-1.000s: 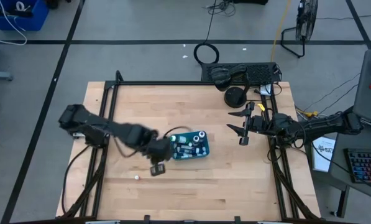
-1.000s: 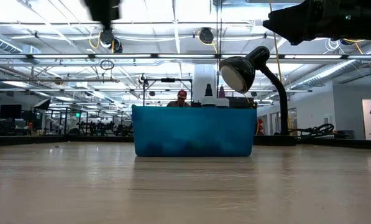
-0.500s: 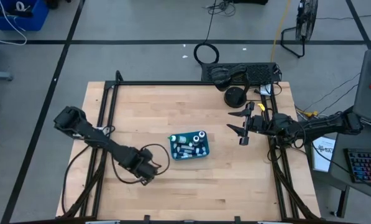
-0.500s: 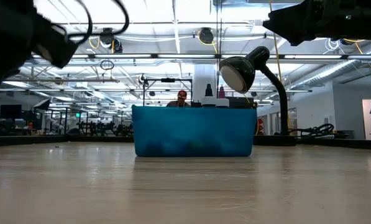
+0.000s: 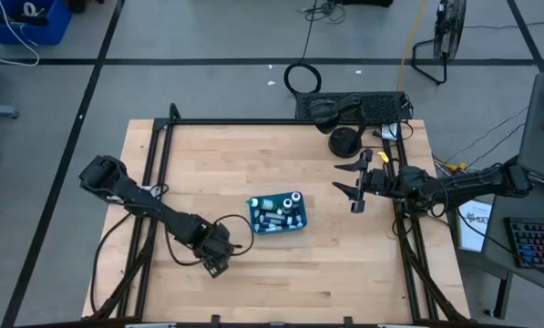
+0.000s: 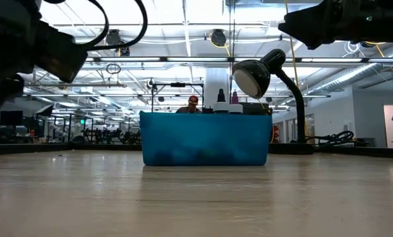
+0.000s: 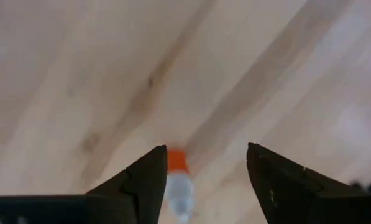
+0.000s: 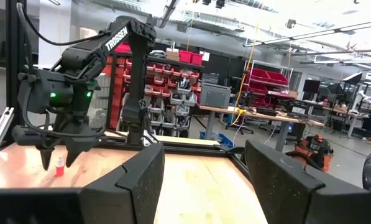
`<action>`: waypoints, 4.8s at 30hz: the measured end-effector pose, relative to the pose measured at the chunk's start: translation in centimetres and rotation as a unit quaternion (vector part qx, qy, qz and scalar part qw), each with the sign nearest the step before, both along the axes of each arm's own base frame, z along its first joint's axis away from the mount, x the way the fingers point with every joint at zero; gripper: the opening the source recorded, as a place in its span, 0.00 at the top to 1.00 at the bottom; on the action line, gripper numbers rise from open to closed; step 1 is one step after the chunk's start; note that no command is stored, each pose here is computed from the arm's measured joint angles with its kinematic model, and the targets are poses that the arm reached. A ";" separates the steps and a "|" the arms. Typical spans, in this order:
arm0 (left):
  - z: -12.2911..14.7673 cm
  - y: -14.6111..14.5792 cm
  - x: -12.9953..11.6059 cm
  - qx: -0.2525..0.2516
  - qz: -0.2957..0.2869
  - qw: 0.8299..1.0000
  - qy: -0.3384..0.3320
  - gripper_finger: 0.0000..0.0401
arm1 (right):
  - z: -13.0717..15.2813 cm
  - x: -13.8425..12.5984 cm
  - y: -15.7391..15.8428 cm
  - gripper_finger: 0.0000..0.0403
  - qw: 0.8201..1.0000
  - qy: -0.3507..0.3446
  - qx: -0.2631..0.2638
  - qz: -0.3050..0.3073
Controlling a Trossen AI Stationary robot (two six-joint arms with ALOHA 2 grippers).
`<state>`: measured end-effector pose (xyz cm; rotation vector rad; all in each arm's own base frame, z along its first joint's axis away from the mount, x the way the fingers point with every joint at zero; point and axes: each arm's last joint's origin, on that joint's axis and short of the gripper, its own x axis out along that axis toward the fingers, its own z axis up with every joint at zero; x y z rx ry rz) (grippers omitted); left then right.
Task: Pick & Place food coloring
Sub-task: Put the small yellow food coloring bottle into the blue container, then return to Home Position
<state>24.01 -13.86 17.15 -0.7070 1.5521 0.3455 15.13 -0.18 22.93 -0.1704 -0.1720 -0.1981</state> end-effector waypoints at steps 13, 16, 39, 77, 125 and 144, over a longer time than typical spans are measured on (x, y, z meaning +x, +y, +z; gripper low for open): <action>0.0 0.2 -0.4 -0.014 -0.002 0.999 0.035 0.44 | -0.1 0.0 0.0 0.47 1.000 0.005 -0.004 -0.001; 0.0 0.4 -0.7 -0.003 0.001 0.999 0.047 0.44 | -0.1 0.0 0.0 0.47 1.000 0.006 -0.004 -0.001; -4.2 0.4 -2.9 -0.055 0.013 0.997 0.050 0.44 | -0.2 0.0 0.0 0.47 1.000 0.009 -0.004 -0.001; -2.8 2.3 -0.3 -0.021 -0.068 0.997 -0.027 0.85 | -0.2 0.0 0.0 0.47 1.000 0.012 -0.002 0.000; -4.0 11.6 14.6 0.042 -0.262 0.958 -0.106 0.61 | -0.6 0.1 0.0 0.47 0.999 0.032 -0.005 -0.002; 6.7 11.8 13.1 0.096 -0.239 0.923 -0.288 0.62 | -0.6 0.1 0.0 0.47 0.999 0.031 -0.005 -0.003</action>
